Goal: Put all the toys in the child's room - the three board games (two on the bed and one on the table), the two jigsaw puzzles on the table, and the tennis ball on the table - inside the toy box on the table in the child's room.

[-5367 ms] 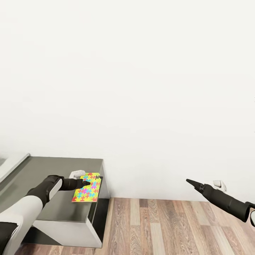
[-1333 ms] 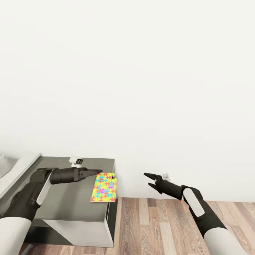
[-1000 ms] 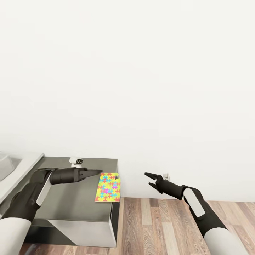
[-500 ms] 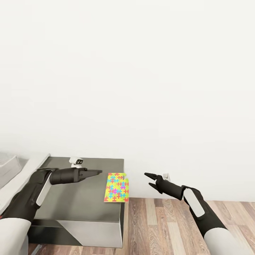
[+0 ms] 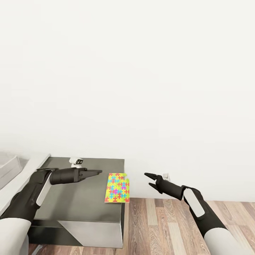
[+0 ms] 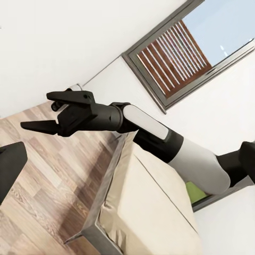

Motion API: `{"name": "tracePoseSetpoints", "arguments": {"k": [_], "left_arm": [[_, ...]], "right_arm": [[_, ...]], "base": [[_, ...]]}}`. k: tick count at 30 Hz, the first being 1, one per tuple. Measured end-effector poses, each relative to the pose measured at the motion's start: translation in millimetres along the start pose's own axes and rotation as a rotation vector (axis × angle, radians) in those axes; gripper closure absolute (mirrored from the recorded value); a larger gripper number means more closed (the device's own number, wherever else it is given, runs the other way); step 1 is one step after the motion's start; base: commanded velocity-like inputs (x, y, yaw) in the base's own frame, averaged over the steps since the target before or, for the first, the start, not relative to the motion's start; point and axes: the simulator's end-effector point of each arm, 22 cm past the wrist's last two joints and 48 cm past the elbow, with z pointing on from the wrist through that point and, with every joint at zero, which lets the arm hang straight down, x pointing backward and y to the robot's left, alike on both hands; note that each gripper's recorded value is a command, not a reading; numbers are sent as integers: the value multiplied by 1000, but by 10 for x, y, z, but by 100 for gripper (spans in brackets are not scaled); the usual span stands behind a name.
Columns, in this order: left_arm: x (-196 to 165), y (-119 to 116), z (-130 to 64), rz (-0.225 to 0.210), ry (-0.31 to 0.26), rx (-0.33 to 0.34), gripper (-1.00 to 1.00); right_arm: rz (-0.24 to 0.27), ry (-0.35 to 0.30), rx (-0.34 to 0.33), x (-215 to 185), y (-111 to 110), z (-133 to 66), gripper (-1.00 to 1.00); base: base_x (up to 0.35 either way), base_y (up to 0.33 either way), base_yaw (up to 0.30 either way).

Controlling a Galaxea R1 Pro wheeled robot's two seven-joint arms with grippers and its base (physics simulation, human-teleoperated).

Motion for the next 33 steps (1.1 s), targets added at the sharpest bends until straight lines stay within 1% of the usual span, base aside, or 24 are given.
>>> {"name": "tracePoseSetpoints", "arguments": {"k": [4,8,13,15,18,20,23,25,30,33], "left_arm": [[12,20,11,-7,0,1,-100],[42,74,35,-30,3,-4,-100],[88,235,62,-47,8,-52,-100],[108,295,64,-62,10,-69,-100],[134,357,69,-77,12,-83,-100],[148,379,82,-81,11,-82,-100],[167,389,160,-87,6,-67,-100],[179,394,208,-90,3,-57,-100],[213,437,246,-92,0,-50,-100],[232,467,254,-94,-1,-48,-100]], "right_arm": [[-1,-2,0,3,-18,19,-100],[-10,-11,1,-13,-61,44,-100],[-17,-18,1,-30,-105,63,-100],[-15,-31,-4,-56,-126,66,-100],[-33,-76,-12,-143,-150,73,-100],[-41,-89,-13,-163,-171,85,-100],[-47,-100,-12,-167,-217,113,-100],[-43,-99,-13,-146,-247,138,-100],[-34,-91,-14,-110,-309,178,-100],[-12,-62,-17,-39,-342,202,-100]], "base": [[0,0,0],[0,0,0],[0,0,0],[0,0,0],[0,0,0],[0,0,0],[0,0,0],[0,0,0],[0,0,0],[0,0,0]]}}
